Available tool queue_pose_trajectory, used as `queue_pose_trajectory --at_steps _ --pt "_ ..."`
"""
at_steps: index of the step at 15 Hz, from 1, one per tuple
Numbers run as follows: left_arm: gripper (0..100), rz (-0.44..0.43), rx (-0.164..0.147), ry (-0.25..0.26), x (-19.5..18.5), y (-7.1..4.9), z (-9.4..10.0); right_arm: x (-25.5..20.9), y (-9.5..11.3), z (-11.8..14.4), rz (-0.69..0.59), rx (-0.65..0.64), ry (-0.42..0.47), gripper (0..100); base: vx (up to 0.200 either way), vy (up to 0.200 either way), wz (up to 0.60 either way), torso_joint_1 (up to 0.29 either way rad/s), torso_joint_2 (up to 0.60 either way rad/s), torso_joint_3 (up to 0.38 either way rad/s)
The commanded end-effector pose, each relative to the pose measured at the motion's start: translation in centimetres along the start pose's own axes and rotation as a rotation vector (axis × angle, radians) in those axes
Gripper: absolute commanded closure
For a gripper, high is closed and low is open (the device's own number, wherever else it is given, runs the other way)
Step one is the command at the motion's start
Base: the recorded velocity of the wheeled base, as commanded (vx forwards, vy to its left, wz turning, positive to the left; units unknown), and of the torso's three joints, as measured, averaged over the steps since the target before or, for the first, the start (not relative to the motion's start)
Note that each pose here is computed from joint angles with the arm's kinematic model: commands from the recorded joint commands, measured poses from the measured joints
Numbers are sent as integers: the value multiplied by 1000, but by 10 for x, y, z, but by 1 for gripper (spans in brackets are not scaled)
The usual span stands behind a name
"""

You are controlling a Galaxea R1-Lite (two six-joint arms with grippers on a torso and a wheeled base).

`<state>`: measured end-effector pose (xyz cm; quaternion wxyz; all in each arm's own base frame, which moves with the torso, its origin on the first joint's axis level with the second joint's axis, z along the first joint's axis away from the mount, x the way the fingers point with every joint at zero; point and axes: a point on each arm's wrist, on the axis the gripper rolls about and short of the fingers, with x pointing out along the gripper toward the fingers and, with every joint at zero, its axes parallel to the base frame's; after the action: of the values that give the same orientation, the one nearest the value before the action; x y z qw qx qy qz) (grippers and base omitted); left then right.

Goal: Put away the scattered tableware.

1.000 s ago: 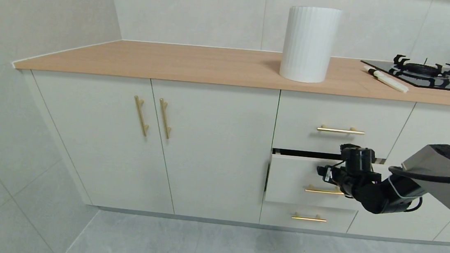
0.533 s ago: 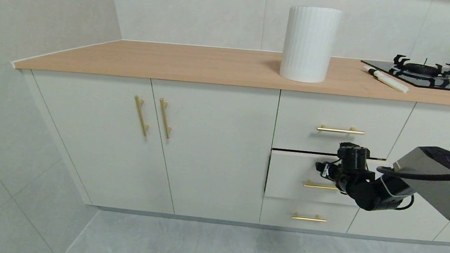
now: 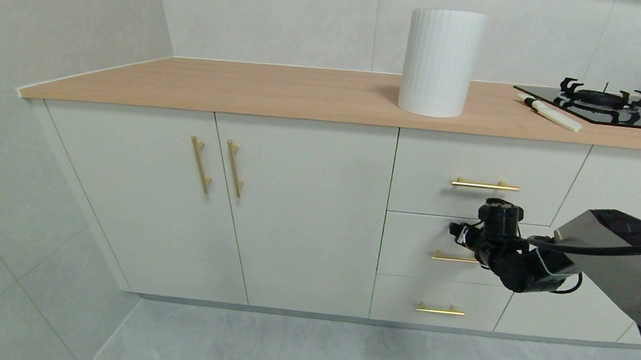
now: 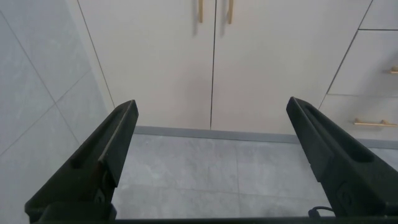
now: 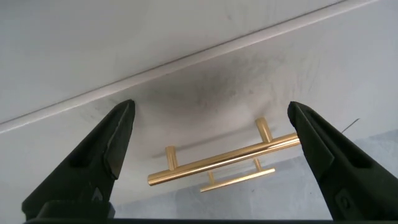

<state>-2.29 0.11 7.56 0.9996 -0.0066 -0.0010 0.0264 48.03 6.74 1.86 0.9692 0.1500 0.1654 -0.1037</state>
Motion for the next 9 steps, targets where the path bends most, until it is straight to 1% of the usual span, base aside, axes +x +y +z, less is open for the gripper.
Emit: queue_pose_trajectory --at_steps 1,9 --pt "0 1 -1 0 0 0 0 4 0 -1 0 5 -10 0 0 0 0 0 0 0" --pt "0 1 -1 0 0 0 0 4 -2 3 -13 19 -21 0 0 0 0 0 0 0"
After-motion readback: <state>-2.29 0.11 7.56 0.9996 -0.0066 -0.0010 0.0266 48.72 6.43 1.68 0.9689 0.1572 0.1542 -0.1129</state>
